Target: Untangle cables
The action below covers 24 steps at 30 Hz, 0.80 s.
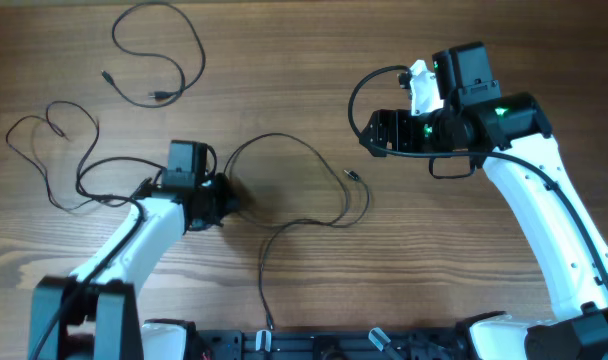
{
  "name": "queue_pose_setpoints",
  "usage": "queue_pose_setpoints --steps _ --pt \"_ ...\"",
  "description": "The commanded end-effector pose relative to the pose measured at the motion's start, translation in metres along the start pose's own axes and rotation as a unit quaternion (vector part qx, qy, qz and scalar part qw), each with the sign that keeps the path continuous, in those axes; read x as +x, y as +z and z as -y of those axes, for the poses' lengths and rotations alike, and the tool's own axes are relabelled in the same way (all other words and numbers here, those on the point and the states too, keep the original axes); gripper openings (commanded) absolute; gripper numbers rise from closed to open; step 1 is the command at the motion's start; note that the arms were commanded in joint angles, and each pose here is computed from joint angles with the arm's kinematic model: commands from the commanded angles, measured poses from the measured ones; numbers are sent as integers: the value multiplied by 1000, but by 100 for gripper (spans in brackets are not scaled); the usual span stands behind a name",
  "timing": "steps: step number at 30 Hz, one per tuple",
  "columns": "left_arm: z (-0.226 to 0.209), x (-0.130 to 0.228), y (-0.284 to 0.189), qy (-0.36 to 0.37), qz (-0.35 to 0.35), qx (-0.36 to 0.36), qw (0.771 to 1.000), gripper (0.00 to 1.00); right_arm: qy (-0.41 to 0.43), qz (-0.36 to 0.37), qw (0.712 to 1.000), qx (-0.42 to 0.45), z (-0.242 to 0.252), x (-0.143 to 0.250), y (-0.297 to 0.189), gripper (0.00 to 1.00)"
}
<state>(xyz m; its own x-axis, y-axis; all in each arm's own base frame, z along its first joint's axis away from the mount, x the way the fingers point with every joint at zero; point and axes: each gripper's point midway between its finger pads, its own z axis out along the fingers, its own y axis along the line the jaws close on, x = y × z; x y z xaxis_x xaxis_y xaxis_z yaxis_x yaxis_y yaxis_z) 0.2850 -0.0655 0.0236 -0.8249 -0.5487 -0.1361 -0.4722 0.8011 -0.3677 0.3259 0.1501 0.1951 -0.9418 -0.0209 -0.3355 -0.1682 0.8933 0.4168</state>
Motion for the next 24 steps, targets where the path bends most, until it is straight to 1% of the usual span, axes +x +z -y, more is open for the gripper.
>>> queue_pose_setpoints --steps 1,4,6,8,11,12,13,15,16,18,19,21,24 --pt "59 -72 -100 26 141 91 985 4 -4 21 1000 -1 -5 -8 -12 95" --pt "79 -104 -187 37 239 138 960 4 -4 22 1000 -1 -5 -8 -12 95" --pt "81 -120 -253 35 317 163 934 4 -4 21 1000 -1 -5 -8 -12 95" --pt "72 -131 -304 28 381 170 908 4 -4 21 1000 -1 -5 -8 -12 95" --pt "44 -144 -364 20 470 138 872 4 -4 21 1000 -1 -5 -8 -12 95" --pt "11 -155 -397 -15 522 96 848 4 -4 20 1000 -3 -5 -7 -12 95" --pt "-7 -158 -415 -38 543 77 835 4 -4 19 1000 -2 -5 -7 -12 95" --pt "-25 -163 -433 -63 570 53 818 4 -4 18 1000 -2 -5 -6 -12 95" --pt "-36 -170 -443 -80 592 25 801 4 -4 17 1000 -2 -5 -6 -12 95" --pt "-56 -180 -442 -111 605 -27 788 4 -5 18 1000 -2 -5 -6 -12 95" --pt "-67 -186 -437 -128 604 -54 785 4 -5 19 1000 -2 -5 -7 -12 95" --pt "-86 -200 -422 -152 590 -94 787 4 -5 19 1000 -2 -5 -7 -12 95" --pt "-115 -227 -385 -179 554 -145 800 4 -6 17 1000 -2 -5 -6 -12 95"
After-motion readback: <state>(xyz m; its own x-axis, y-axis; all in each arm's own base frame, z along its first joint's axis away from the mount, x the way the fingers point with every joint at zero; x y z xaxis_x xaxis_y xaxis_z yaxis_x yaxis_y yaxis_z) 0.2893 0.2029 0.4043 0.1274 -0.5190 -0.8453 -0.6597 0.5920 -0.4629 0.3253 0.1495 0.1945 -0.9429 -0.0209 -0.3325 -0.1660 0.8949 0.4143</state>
